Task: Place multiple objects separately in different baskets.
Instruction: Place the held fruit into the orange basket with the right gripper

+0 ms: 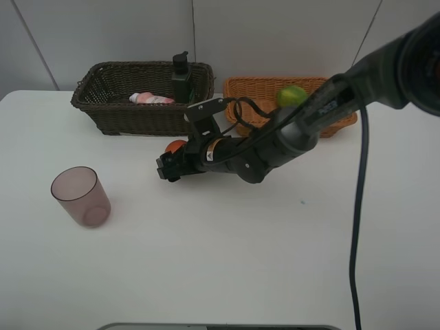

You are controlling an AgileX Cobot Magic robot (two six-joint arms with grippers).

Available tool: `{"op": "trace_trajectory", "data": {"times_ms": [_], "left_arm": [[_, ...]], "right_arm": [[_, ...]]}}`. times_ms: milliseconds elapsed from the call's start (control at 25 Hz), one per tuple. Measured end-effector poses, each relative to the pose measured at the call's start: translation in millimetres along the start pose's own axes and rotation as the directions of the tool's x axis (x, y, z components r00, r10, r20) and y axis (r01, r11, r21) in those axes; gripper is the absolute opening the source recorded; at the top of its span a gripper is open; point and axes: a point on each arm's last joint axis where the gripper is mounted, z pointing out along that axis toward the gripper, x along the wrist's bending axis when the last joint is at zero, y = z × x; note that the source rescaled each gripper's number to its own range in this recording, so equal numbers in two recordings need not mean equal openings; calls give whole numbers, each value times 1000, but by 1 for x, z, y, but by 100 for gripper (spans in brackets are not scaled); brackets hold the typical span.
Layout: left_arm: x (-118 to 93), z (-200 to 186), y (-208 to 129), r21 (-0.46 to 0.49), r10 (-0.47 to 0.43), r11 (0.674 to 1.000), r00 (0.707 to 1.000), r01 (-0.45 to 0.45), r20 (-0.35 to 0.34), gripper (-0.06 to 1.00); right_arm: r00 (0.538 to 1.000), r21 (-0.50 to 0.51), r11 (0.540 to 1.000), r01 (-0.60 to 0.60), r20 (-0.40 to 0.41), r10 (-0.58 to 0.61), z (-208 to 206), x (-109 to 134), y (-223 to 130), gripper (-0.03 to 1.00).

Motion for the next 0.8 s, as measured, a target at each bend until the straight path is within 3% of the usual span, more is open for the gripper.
{"op": "trace_trajectory", "data": {"times_ms": [200,240,360,800], "left_arm": [[0,0,0,0,0,1000,1000,0,0,100],[0,0,0,0,0,1000,1000,0,0,100],[0,0,0,0,0,1000,1000,0,0,100],[0,0,0,0,0,1000,1000,0,0,100]], "right_arm": [[1000,8,1000,-1,0,1,2,0,-4,74],[1000,5,1000,-1,0,1,2,0,-4,69],[1000,4,1000,-1,0,1,2,0,-4,43],[1000,-2,1000,-1,-1,1,2,0,-3,43]]}}
